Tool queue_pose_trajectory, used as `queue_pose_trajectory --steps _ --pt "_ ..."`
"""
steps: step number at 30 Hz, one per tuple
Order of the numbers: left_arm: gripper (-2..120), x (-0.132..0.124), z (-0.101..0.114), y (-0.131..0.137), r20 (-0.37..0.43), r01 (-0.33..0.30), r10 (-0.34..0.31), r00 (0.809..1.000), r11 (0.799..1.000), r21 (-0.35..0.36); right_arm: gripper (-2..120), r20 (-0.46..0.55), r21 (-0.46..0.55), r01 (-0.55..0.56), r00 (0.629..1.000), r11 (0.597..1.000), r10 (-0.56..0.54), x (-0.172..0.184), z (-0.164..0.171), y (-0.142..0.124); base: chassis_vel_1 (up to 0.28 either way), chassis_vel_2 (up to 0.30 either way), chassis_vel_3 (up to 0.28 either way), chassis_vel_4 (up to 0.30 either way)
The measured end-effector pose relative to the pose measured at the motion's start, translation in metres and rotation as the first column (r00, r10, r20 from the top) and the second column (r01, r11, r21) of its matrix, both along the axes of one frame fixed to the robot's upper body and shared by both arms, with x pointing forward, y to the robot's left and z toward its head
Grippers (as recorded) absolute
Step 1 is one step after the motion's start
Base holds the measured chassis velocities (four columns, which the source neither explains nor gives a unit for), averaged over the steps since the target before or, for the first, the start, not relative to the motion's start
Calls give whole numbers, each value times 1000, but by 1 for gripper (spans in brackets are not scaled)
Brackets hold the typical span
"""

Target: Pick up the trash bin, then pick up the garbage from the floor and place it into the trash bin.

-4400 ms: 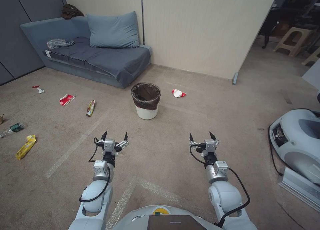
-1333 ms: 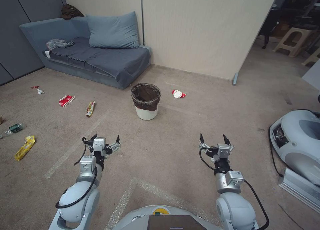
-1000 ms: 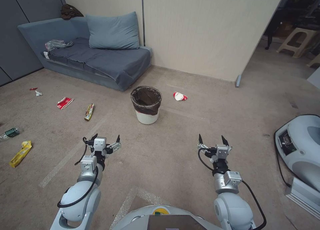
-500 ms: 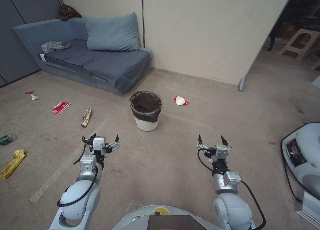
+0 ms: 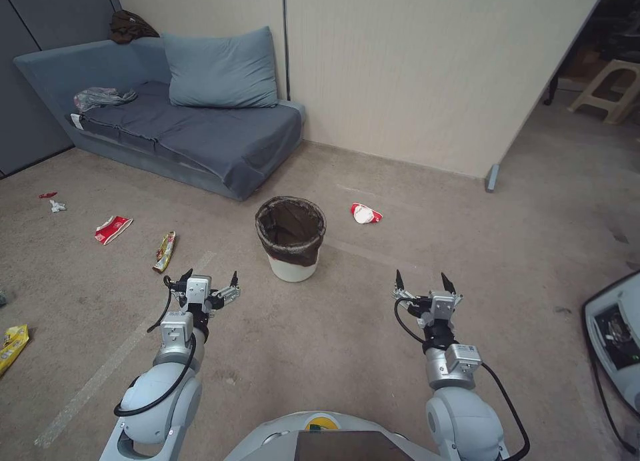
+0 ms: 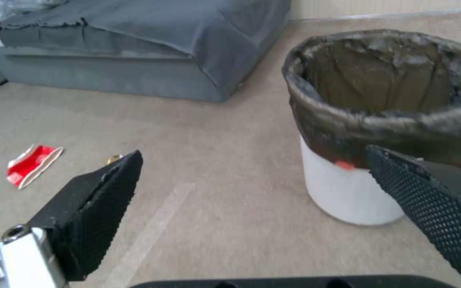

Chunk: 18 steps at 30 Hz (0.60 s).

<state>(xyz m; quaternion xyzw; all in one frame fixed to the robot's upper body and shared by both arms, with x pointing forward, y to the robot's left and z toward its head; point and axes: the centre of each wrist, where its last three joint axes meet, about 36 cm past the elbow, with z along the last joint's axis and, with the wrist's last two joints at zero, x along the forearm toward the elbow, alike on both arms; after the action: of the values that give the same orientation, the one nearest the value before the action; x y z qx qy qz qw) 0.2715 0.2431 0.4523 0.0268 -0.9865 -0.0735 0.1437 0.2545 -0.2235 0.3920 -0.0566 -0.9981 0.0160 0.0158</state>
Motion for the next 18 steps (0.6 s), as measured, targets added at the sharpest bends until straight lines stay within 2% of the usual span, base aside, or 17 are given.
queue_pose_trajectory --steps 7,18 --pt "100 2 2 -1 22 1 -1 1000 1000 -3 100 -1 2 -1 1000 1000 1 1 0 0 -158 168 151 -167" --pt "100 0 2 -1 14 0 0 1000 1000 -2 100 1 10 -3 1000 1000 3 1 -1 1 -190 198 206 -202"
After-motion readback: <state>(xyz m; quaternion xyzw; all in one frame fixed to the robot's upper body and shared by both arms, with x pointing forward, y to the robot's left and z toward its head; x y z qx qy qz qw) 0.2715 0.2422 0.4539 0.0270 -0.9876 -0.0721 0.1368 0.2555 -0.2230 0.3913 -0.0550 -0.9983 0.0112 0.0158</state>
